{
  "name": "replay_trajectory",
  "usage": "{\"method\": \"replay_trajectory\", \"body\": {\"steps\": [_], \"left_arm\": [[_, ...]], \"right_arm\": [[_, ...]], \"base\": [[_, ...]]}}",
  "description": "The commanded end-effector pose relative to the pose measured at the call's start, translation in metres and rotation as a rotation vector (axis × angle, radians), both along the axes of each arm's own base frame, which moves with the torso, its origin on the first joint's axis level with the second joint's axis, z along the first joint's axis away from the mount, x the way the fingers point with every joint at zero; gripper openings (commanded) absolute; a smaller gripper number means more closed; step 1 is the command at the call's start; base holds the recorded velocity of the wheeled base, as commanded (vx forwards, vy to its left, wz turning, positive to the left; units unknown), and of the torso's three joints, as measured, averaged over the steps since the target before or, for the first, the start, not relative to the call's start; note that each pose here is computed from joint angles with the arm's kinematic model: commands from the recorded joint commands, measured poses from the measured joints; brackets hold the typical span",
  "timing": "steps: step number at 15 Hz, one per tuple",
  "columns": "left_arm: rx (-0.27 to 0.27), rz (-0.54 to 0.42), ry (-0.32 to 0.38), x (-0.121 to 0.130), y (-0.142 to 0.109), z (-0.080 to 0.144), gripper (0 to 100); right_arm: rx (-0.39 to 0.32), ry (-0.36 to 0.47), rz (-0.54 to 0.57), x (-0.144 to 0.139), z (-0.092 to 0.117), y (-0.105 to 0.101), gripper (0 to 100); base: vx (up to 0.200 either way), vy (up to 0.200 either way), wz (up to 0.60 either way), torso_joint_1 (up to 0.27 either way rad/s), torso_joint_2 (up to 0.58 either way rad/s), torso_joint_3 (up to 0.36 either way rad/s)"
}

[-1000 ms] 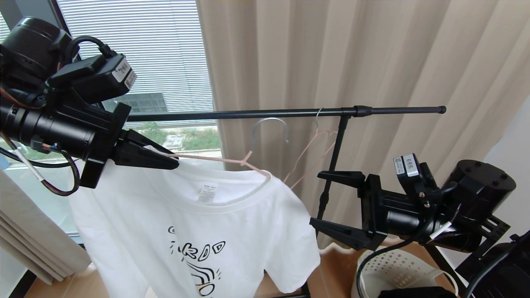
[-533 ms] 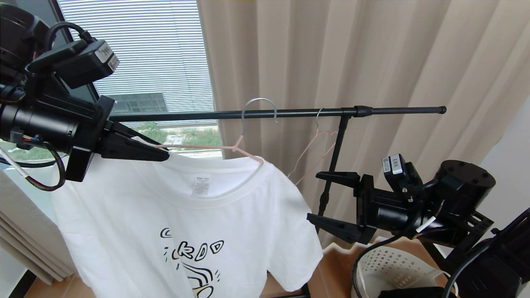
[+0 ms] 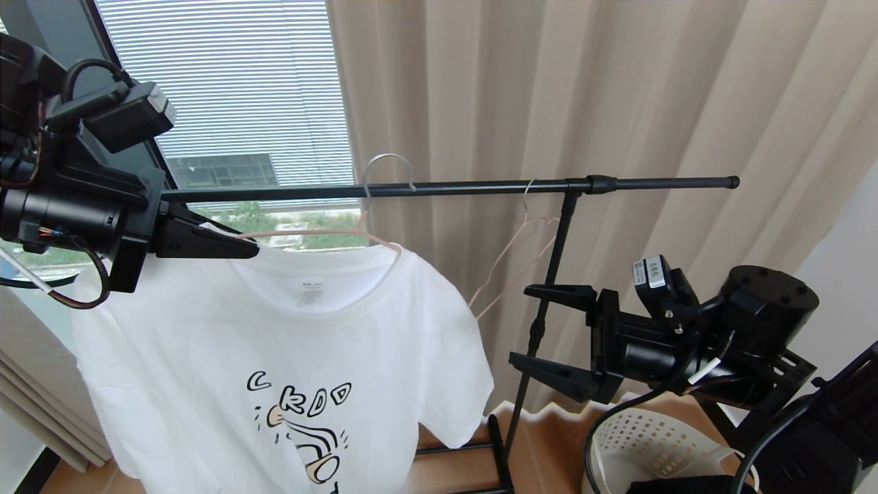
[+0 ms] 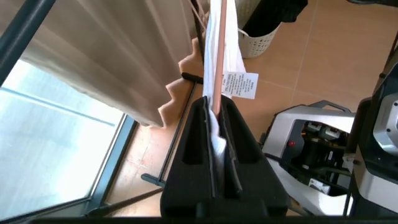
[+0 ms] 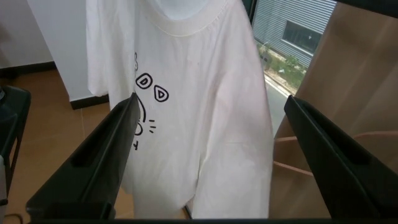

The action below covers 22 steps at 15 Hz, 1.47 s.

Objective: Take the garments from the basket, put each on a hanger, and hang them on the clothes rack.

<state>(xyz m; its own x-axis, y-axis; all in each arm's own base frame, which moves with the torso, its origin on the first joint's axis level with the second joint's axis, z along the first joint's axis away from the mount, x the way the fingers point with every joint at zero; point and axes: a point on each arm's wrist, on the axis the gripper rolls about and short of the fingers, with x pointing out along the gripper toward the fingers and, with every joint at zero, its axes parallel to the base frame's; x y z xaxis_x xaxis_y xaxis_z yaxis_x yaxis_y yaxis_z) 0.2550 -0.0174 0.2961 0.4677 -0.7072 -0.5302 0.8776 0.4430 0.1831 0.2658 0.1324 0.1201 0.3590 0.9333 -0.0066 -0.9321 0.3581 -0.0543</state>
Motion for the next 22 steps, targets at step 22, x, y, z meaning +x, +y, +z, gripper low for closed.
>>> {"method": "replay_trajectory", "body": {"steps": [22], "left_arm": [[0.073,0.301,0.118,0.031,0.01,-0.031,0]], "right_arm": [[0.005,-0.01,-0.012,0.002,0.003,-0.003,100]], "base": [[0.0,0.0,0.0,0.0,0.0,0.0]]}}
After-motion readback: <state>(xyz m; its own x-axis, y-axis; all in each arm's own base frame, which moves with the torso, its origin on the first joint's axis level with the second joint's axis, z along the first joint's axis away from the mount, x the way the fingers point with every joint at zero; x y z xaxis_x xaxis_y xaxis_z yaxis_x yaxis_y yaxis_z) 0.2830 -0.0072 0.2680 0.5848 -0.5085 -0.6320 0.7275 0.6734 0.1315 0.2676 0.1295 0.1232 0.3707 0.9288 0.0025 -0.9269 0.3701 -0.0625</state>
